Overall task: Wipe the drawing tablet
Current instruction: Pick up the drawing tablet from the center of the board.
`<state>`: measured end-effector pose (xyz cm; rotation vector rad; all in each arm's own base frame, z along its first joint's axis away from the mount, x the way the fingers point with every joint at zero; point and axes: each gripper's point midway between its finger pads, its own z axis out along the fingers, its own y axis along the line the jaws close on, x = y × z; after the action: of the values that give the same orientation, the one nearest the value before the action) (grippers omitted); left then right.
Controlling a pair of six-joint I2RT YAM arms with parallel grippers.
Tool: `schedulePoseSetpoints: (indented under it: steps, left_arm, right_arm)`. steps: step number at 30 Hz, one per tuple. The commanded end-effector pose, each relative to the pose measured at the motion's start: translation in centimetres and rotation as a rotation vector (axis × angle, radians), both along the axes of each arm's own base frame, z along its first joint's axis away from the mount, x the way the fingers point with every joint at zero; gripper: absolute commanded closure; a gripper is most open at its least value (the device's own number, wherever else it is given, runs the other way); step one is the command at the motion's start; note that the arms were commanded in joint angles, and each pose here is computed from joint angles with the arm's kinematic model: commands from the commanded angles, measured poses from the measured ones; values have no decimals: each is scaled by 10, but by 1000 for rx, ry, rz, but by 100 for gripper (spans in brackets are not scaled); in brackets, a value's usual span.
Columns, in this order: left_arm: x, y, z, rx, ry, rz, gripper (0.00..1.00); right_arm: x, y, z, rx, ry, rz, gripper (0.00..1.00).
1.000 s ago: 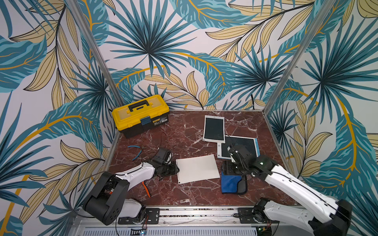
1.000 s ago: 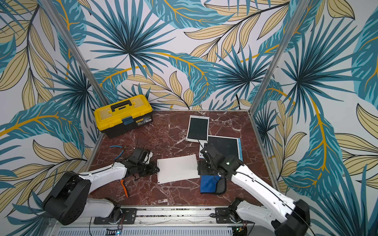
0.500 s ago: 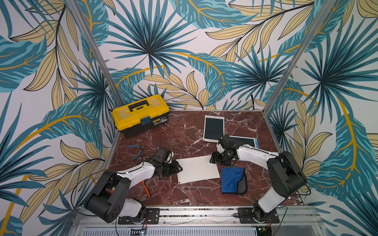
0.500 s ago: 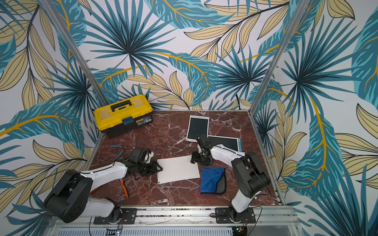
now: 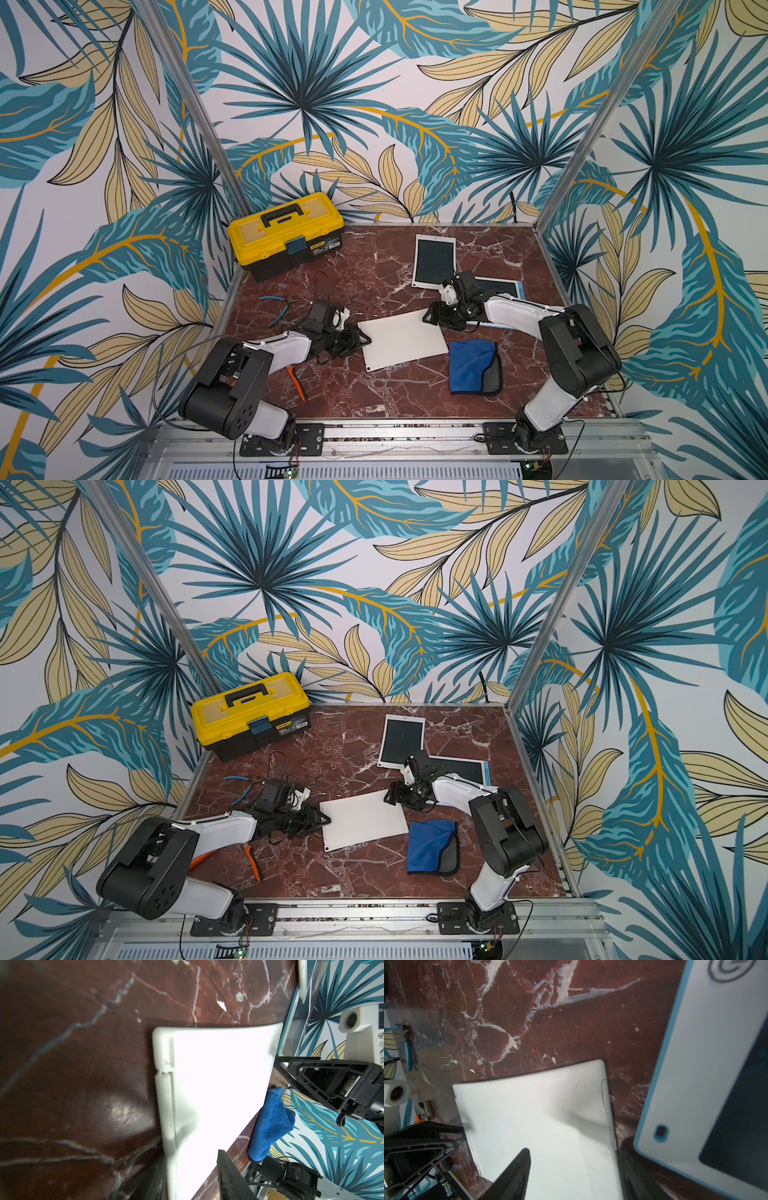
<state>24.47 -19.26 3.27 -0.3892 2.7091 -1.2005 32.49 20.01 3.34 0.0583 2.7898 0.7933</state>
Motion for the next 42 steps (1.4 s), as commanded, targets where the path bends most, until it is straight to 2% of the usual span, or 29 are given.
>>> schedulePoseSetpoints:
  steps: [1,5,9,20,24,26,28,29,30,32,35,39,42]
  left_arm:
    - [-7,-2,13,-25,-53,-10,59]
    - [-4,-6,44,-81,-138,-16,57]
    - [-4,-9,54,-110,-152,-34,57]
    - [2,-6,96,-153,-282,6,59]
    - [5,-7,106,-163,-307,10,68]
    - [5,-9,107,-169,-301,0,80]
    - [6,-10,105,-167,-299,-12,96]
    - [6,-10,105,-165,-302,-20,100]
    - [6,-10,106,-161,-315,-31,100]
    - [9,-9,109,-143,-356,-44,100]
    - [12,-10,119,-121,-436,-90,100]
    - [31,-9,133,-29,-546,-117,100]
    - [59,-12,152,98,-692,-133,100]
  right_arm:
    - [-56,27,-36,105,211,121,32]
    - [-55,31,-41,134,215,125,32]
    - [-58,37,-42,172,231,134,33]
    - [-74,37,-51,209,279,150,33]
    - [-76,38,-52,220,284,151,33]
    - [-75,38,-51,221,280,149,33]
    - [-72,38,-48,216,264,141,33]
    - [-70,37,-45,210,252,136,33]
    - [-67,35,-40,199,233,127,33]
    - [-57,26,-28,155,186,100,33]
    - [-43,-2,11,71,100,29,32]
    - [-26,-49,99,-96,-132,-89,32]
    - [-29,-70,157,-152,-276,-142,32]
